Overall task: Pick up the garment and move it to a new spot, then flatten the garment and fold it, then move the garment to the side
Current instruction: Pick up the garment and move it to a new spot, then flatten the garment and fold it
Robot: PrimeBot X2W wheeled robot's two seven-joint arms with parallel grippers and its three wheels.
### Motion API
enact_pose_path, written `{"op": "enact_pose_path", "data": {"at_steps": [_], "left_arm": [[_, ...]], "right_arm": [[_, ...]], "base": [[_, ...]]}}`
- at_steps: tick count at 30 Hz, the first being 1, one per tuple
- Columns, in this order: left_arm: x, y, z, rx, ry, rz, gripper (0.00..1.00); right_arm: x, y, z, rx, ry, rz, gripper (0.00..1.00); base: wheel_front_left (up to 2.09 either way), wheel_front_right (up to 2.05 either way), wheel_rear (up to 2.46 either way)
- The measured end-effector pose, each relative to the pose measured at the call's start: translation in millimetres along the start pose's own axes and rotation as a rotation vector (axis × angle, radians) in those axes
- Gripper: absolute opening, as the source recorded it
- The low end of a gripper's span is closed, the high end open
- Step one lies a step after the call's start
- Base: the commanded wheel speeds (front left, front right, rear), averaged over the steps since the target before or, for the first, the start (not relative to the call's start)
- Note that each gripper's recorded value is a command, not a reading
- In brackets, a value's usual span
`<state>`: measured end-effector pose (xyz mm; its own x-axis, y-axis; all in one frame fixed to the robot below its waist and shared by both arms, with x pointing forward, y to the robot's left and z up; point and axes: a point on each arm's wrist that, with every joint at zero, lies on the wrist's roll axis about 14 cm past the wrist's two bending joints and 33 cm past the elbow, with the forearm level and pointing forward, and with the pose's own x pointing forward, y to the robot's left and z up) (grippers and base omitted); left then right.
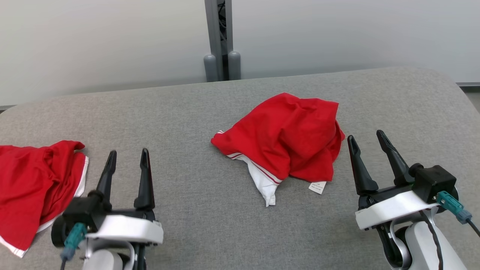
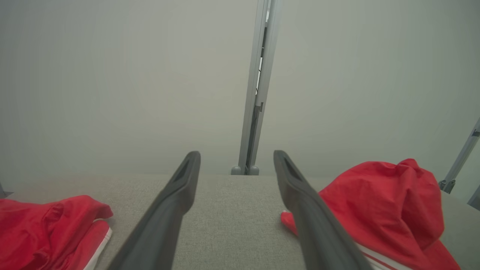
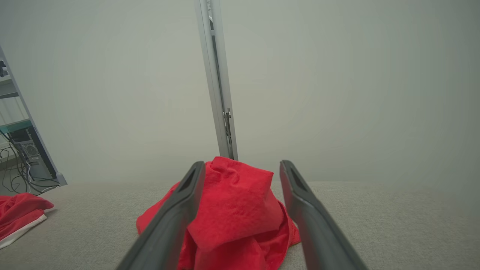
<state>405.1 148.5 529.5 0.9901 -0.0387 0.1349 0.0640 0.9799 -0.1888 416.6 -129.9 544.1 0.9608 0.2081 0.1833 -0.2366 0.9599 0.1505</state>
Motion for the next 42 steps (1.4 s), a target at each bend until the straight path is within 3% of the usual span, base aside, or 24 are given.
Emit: {"op": "enact_pose_path", "data": {"at_steps": [8,20,30,31,32,33,39,42], "left_arm": [[-12,3,-2,-0.027,0.002,0.02,1.0],[-16,25,-2,-0.017,0.006,0.078,1.0],[-31,50,-7,0.001,0.029,0.154,1.0],[-33,51,-7,0.004,0.031,0.159,1.0],[-34,53,-7,0.005,0.032,0.164,1.0],[-36,55,-7,0.007,0.033,0.17,1.0],[-42,60,-5,0.01,0.031,0.192,1.0],[-43,51,-7,0.022,0.04,0.154,1.0]], "right_arm": [[8,19,-12,0.015,0.028,0.057,1.0],[-8,70,-106,0.161,0.388,0.168,1.0],[2,86,-142,0.234,0.489,0.195,1.0],[3,88,-144,0.239,0.497,0.198,0.48],[4,90,-147,0.237,0.502,0.204,0.2],[6,92,-147,0.249,0.5,0.204,0.0],[16,116,-136,0.304,0.468,0.261,0.0],[28,142,-113,0.359,0.409,0.329,0.0]], "base": [[0.0,0.0,0.0],[0.0,0.0,0.0],[0.0,0.0,0.0],[0.0,0.0,0.0],[0.0,0.0,0.0],[0.0,0.0,0.0],[0.0,0.0,0.0],[0.0,0.0,0.0]]}}
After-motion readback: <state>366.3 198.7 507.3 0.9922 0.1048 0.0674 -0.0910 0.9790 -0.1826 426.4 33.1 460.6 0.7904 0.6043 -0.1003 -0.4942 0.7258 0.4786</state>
